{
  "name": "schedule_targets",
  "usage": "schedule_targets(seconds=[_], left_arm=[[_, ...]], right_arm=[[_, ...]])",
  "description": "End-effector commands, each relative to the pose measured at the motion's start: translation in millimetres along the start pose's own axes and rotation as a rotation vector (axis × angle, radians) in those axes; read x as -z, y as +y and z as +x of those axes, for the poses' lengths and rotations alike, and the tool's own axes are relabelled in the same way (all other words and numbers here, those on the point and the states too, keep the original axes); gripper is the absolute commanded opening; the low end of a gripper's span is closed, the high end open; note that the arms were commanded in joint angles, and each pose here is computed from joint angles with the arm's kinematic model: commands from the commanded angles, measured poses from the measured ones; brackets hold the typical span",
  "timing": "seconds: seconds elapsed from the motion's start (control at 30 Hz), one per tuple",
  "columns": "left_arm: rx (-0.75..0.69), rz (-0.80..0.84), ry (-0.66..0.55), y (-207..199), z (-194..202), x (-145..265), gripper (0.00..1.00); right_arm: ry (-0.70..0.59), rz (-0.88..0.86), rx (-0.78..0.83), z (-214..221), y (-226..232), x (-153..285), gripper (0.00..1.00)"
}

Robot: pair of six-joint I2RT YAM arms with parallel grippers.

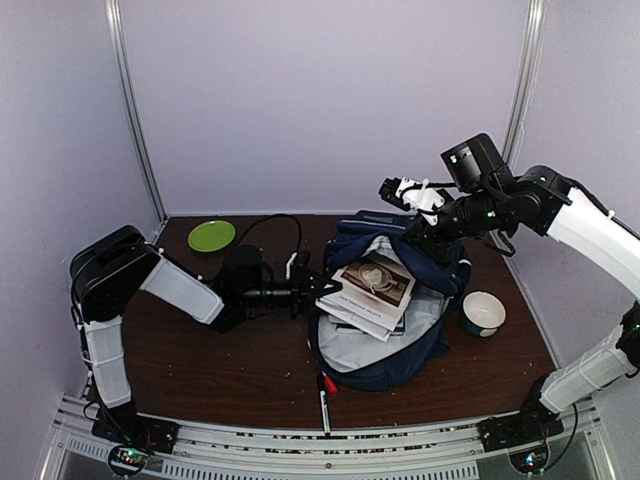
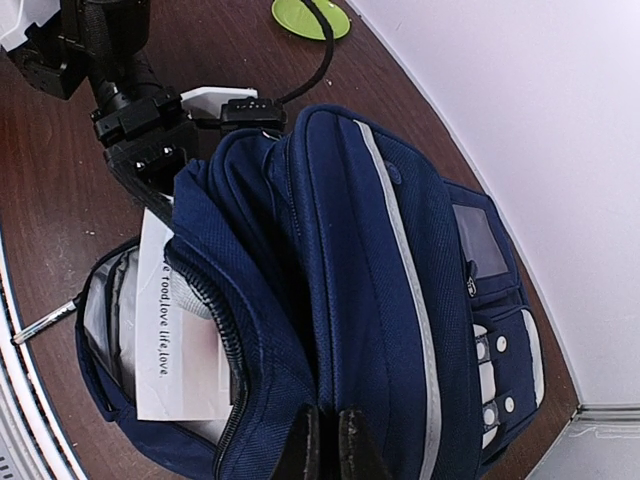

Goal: Pack the student bag
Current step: Place the book in the largest pocket of the bag.

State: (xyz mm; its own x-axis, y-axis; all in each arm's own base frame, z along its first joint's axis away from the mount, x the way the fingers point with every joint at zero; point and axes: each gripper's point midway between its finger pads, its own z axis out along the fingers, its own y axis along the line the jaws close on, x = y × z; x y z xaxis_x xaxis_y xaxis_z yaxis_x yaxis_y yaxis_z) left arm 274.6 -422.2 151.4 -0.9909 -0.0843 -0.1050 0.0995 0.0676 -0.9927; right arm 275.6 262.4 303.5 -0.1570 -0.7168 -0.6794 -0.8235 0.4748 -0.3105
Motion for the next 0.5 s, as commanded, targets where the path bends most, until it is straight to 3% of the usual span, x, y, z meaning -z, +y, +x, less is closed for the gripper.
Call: schedule_targets(seconds=[0.0,0.33,0.47], left_arm=[[-0.080,-0.003,-0.126,-23.0,-36.4,-5.5,0.16],[-0.139,-0.152,-0.166,-13.2,-80.2,-30.3,0.16],[-0.129,-0.260,-0.144,9.1,-84.7,-35.7,0.25]], right_arm=[[-0.208,0.047,-0.018,-42.7,-12.1,36.6,0.00],[-0.226,0.027,-0.010,-48.3,-9.5,41.2,0.00],[-0.205,0.017,-0.001,-40.3,-5.3,35.6,0.00]])
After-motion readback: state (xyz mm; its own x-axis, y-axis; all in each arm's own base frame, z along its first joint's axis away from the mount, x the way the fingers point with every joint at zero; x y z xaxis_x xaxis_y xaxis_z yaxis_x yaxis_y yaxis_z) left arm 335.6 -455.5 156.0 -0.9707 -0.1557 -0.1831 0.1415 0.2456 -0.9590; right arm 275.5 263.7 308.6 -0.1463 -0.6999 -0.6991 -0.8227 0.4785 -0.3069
